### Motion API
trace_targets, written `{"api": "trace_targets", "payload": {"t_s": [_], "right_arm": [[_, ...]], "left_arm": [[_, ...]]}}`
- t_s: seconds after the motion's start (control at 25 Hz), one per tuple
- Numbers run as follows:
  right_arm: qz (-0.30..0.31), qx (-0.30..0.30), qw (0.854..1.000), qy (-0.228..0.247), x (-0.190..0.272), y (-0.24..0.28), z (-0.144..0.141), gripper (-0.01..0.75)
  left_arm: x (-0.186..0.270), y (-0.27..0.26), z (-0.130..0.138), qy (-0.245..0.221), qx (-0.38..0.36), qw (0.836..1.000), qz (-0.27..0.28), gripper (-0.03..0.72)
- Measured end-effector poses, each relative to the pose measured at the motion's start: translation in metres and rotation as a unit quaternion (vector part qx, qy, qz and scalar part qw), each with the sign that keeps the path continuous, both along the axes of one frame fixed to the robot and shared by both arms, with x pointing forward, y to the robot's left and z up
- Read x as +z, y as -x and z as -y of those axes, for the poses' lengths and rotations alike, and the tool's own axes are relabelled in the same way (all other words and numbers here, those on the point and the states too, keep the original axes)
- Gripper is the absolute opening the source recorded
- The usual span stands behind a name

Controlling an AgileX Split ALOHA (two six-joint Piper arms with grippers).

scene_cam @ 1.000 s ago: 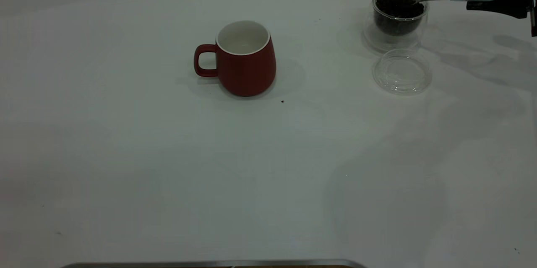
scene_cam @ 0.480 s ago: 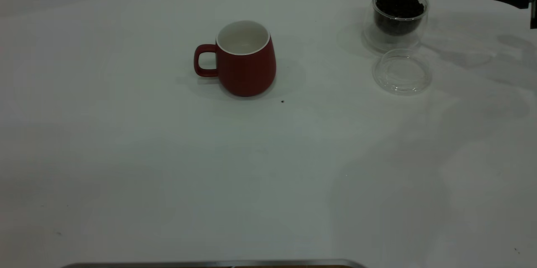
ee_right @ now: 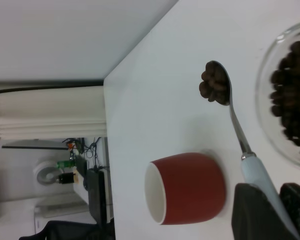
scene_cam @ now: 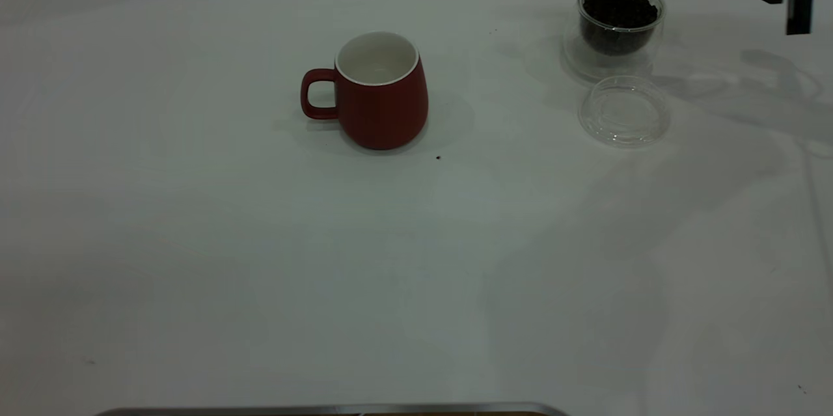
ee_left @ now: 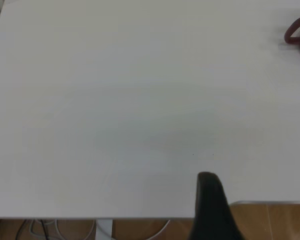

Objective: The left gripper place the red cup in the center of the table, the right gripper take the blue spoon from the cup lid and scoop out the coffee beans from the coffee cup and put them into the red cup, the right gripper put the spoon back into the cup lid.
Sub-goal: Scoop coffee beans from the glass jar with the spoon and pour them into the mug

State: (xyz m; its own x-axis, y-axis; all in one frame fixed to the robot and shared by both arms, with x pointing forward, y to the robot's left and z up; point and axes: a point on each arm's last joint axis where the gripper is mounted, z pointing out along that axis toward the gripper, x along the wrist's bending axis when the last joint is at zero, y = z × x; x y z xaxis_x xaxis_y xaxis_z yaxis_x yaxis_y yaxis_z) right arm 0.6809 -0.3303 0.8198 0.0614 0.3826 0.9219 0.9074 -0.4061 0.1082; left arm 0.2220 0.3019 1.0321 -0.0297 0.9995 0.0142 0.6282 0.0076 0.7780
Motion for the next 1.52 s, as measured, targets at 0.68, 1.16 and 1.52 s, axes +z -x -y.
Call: {"api": "trace_targets", "payload": {"t_s": [0.68, 1.16, 1.52], "right_arm": [[0.004, 0.132, 0.991, -0.019, 0.003, 0.008, -0.139, 0.104], [0.025, 0.203, 0.979, -0.008, 0.003, 0.024, -0.188, 0.104], [0.119, 0.257, 0.957, 0.063, -0.005, 0.026, -0.187, 0.104]], "left_arm": [[0.0, 0.0, 0.0, 0.0, 0.0, 1.0, 0.0, 0.534], [0.0, 0.0, 0.0, -0.001, -0.001, 1.0, 0.0, 0.534], [0.0, 0.0, 0.0, 0.0, 0.0, 1.0, 0.0, 0.534]]}}
